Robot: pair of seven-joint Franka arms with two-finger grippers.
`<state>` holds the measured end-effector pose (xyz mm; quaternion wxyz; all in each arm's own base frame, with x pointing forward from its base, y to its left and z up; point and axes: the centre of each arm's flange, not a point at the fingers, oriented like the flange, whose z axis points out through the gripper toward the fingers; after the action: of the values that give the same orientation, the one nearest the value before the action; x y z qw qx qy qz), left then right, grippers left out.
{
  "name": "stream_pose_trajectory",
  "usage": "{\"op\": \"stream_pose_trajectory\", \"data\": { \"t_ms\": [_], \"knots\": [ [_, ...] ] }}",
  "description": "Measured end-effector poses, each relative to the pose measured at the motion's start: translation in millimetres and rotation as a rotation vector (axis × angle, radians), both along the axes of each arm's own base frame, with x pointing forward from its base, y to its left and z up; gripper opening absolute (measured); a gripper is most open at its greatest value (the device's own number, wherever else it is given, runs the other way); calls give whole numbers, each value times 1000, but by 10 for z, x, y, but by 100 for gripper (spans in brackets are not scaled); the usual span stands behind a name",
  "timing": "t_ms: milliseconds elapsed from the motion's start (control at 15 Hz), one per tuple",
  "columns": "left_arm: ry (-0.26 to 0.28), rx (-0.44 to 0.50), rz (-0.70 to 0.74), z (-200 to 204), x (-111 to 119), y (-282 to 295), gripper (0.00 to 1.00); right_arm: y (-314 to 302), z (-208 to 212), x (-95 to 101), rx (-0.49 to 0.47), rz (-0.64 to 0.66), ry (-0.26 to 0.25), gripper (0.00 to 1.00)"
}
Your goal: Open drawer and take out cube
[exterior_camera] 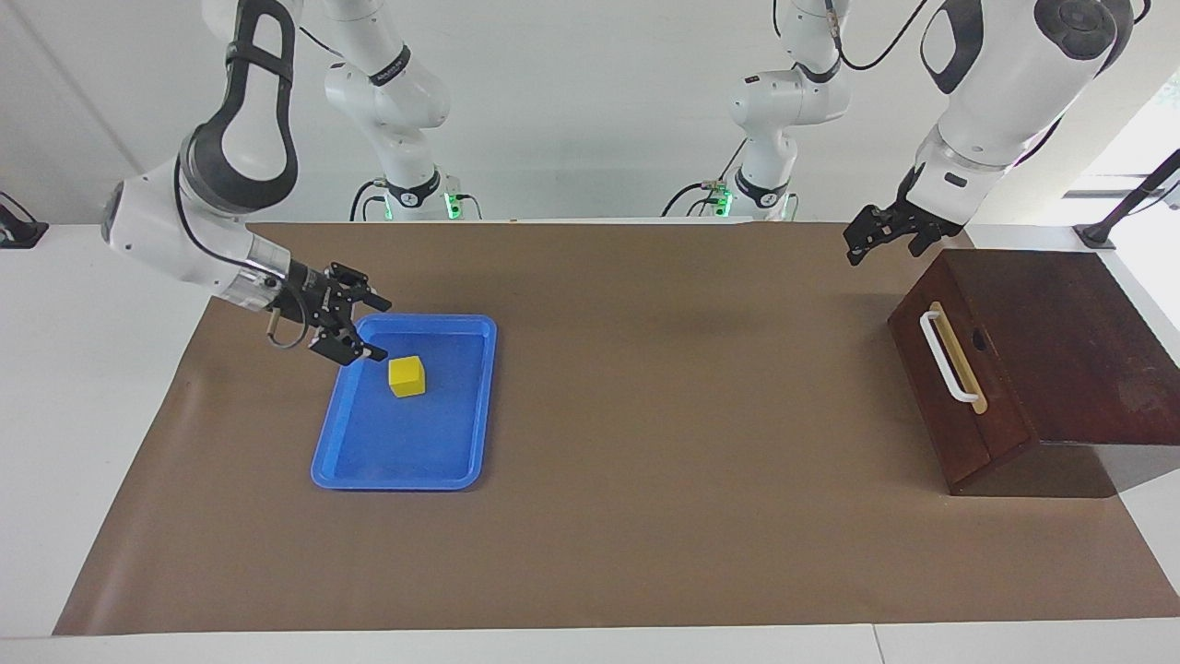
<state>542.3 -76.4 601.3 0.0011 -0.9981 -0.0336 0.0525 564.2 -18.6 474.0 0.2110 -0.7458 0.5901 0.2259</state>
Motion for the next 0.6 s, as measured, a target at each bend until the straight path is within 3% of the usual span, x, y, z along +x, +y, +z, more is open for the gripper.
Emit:
{"op": "stream_pose_trajectory", "data": {
  "t_ms": [200,600],
  "knots": [
    [-7,-2,-5,33,12,14,100,36,577,-49,-108,254,-87,100],
    [-15,-4,-13,90,19,21,100,21,1070,-189,-291,950,-356,100]
  ]
}}
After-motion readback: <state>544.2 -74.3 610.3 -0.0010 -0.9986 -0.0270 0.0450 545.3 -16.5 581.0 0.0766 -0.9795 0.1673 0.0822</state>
